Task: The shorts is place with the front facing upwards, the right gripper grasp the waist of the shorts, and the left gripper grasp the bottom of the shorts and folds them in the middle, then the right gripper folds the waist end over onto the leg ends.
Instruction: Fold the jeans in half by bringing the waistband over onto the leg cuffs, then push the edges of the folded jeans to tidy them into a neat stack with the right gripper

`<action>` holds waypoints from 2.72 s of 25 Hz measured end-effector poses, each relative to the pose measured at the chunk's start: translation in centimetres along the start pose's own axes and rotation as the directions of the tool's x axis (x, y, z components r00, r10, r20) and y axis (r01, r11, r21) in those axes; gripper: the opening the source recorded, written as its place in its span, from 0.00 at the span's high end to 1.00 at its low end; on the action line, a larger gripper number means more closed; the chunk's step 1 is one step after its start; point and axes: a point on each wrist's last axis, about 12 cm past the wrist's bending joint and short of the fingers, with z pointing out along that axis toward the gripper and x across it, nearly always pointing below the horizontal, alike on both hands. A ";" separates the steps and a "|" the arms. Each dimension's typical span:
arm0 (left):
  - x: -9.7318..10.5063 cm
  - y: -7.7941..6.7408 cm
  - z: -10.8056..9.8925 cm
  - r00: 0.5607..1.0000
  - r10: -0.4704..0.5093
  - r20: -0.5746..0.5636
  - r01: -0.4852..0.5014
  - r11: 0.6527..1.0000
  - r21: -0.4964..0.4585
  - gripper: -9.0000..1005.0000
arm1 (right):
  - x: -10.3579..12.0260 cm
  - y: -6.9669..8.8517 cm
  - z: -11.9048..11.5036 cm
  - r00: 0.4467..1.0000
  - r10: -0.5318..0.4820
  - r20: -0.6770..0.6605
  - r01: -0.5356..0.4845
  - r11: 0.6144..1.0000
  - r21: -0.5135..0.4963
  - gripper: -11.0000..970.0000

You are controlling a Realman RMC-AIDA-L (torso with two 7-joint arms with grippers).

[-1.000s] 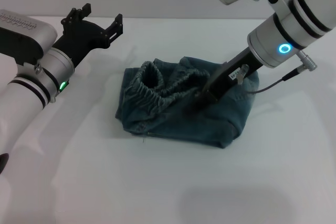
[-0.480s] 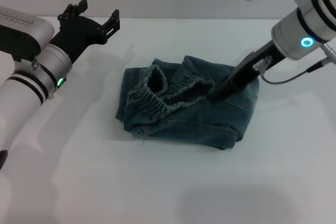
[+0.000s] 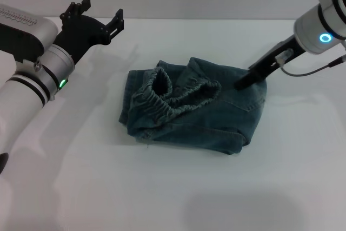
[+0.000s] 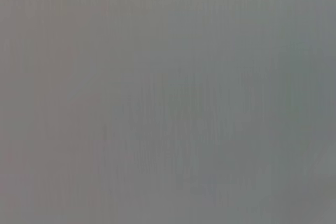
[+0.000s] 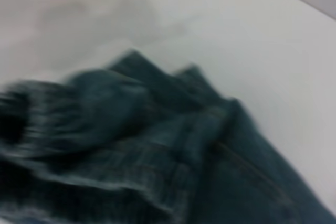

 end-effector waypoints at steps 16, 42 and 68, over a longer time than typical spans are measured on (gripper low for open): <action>-0.5 0.2 0.4 1.000 0.014 0.015 -0.014 1.000 -0.016 0.22 | -0.8 0.3 1.6 1.000 -0.011 -0.007 0.011 0.999 0.042 0.36; -0.9 1.0 0.4 0.999 0.028 0.041 -0.024 0.997 -0.077 0.23 | -6.3 3.5 1.7 0.979 -0.085 0.184 0.091 0.996 -0.025 0.36; -1.5 1.4 0.2 0.996 -0.027 0.088 0.029 0.999 -0.019 0.25 | 3.2 -6.1 -3.6 0.708 0.164 0.687 -0.364 0.918 0.156 0.36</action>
